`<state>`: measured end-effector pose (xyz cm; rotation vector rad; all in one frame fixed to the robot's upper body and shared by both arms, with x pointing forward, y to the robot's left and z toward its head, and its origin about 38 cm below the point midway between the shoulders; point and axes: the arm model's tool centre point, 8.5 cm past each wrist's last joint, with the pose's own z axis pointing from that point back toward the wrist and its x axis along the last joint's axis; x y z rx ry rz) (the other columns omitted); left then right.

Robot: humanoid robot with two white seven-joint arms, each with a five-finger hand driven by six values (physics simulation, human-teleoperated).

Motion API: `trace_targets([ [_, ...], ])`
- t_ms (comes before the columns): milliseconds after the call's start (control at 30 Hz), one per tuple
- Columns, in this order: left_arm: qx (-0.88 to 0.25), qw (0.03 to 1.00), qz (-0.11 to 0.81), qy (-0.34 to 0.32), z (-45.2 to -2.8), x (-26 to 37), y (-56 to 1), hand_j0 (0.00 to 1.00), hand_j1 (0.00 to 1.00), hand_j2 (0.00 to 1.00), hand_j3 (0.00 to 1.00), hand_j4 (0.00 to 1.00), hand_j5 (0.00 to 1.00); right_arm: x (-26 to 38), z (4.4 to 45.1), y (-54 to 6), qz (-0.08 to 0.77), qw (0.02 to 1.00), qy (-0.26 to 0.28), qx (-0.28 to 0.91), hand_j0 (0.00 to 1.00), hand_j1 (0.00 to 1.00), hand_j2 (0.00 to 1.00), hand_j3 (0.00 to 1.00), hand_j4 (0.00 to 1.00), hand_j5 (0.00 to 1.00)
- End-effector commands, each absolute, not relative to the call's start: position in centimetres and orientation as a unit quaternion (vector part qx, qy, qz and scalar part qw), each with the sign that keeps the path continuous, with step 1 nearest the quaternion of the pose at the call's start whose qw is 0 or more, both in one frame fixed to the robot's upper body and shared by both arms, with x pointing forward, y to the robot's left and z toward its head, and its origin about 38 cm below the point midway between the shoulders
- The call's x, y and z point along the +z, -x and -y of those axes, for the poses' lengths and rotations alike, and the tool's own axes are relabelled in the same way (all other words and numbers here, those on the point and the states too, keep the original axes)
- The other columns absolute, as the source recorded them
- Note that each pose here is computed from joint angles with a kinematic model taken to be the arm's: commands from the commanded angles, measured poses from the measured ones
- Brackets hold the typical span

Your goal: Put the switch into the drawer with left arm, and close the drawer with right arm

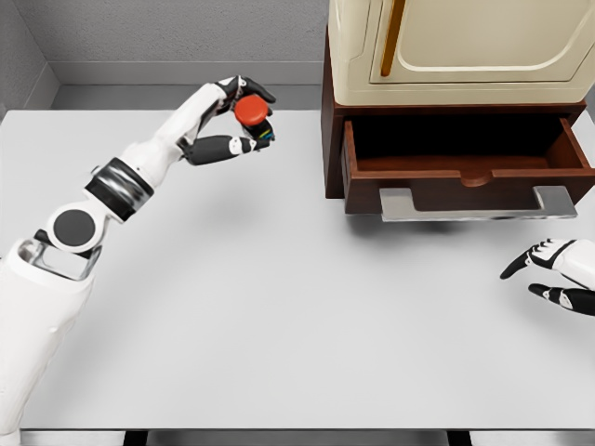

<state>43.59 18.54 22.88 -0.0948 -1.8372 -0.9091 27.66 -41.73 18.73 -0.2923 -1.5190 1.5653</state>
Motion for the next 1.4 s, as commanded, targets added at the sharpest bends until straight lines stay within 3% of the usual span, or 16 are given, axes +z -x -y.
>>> trace_targets([
  [0, -0.383, 0.511, 0.768, 0.046, -17.8, 23.1, -43.2, 0.44, 0.44, 0.44, 0.44, 0.44, 0.44, 18.8, 41.7, -27.7, 0.617, 0.454, 0.118, 0.632, 0.59, 0.59, 0.59, 0.59, 0.59, 0.59],
  [467, -0.417, 0.463, 0.781, 0.031, -13.3, 25.9, -42.8, 0.40, 0.40, 0.40, 0.40, 0.40, 0.40, 18.8, 41.9, -27.7, 0.616, 0.456, 0.119, 0.632, 0.60, 0.60, 0.60, 0.60, 0.60, 0.60],
  [1367, -0.489, 0.381, 0.776, -0.115, -3.7, 27.4, -40.9, 0.39, 0.39, 0.39, 0.39, 0.39, 0.39, 18.8, 41.8, -27.7, 0.617, 0.454, 0.118, 0.632, 0.61, 0.61, 0.61, 0.61, 0.61, 0.61],
])
